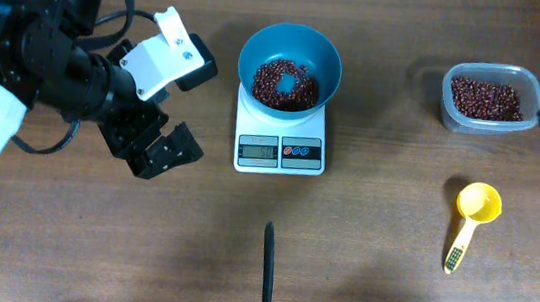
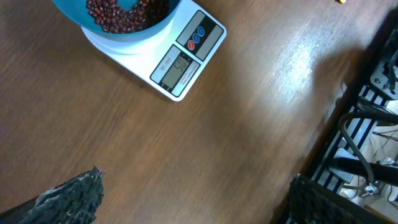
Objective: Scoop item into bowl and weigh 50g on scale
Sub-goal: 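Open the right gripper and withdraw it from the scoop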
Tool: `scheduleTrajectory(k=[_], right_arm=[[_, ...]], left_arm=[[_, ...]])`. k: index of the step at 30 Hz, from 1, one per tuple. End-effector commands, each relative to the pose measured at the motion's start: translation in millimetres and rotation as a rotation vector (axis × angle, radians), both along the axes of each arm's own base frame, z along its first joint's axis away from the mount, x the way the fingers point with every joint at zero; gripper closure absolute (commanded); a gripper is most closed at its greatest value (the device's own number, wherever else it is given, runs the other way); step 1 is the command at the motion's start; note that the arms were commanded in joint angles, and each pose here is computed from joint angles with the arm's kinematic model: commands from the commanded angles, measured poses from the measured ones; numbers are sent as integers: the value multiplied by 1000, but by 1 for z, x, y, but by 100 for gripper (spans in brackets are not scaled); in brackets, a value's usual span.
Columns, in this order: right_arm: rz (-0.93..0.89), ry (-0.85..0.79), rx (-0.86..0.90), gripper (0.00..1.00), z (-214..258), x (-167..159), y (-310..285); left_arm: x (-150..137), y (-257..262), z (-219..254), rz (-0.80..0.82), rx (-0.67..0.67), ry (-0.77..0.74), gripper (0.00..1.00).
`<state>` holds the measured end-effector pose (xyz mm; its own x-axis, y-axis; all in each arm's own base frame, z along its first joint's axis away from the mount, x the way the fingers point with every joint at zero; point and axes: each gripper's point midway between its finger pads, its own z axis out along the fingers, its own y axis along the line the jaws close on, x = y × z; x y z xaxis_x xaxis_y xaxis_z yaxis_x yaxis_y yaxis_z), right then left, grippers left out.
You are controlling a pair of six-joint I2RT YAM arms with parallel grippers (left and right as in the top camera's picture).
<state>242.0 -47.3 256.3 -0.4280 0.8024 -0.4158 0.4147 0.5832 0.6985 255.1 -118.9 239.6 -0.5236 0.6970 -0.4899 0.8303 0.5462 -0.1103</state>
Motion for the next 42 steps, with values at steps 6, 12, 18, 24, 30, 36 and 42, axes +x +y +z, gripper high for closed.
scheduleTrajectory(k=[6,12,18,24,30,36,42], right_arm=[[315,-157,-354,1,25,-23,49],[337,-297,-469,1,32,-72,75],[301,-459,-541,2,29,-96,82],[333,-591,-583,1,12,-76,85],[469,-709,-722,1,-10,-47,98],[522,-750,-831,1,-25,-36,104],[504,-707,-841,1,-59,-20,102]], left_arm=[[-1,-3,9,-25,-17,-36,1],[-1,-3,9,-25,-17,-35,1],[-1,-3,9,-25,-17,-35,1],[-1,-3,9,-25,-17,-35,1],[-1,-3,9,-25,-17,-36,1],[-1,-3,9,-25,-17,-36,1],[-1,-3,9,-25,-17,-36,1]])
